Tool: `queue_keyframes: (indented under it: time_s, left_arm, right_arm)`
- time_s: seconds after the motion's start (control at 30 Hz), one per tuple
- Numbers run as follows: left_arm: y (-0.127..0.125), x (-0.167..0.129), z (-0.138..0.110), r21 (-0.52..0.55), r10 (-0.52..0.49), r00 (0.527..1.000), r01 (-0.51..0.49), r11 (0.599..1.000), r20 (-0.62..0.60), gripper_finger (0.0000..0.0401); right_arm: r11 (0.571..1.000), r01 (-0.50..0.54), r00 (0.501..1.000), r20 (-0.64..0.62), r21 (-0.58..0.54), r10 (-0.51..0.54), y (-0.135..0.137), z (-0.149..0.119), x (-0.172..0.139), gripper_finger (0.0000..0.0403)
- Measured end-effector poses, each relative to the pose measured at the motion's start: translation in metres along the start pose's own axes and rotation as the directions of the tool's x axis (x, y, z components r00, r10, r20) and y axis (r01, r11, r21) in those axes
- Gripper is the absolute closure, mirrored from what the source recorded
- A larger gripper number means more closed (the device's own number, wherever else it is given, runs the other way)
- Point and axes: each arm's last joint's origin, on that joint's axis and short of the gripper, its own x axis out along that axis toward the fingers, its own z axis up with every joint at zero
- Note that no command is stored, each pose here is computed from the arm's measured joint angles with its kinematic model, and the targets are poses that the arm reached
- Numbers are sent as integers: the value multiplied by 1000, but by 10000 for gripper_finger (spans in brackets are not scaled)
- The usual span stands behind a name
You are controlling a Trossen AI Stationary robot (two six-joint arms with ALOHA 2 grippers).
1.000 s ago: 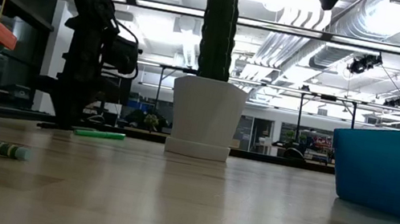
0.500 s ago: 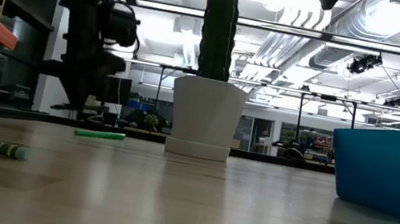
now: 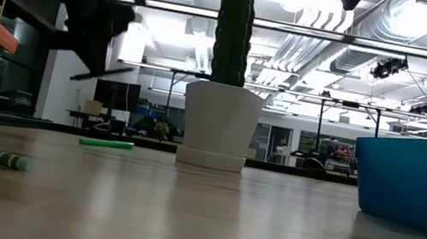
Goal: Sort pens & pencils
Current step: Put the black pen into the blue bin
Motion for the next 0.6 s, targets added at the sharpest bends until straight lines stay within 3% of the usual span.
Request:
queue_keyframes:
  time_s: [0.33, 0.5, 0.6]
  left_arm:
    - [-28, -37, -25, 133, -167, 977, 149, 980, 134, 378]
    - [-42, -53, -40, 222, -279, 945, 239, 945, 169, 373]
    - [-54, -63, -45, 273, -367, 903, 304, 913, 222, 376]
  right_arm:
    - [997, -42, 999, 15, 69, 41, 2, 2, 0, 263]
    - [991, -76, 992, 109, 112, 64, 4, 12, 0, 263]
    - [983, -120, 979, 180, 140, 94, 6, 19, -2, 263]
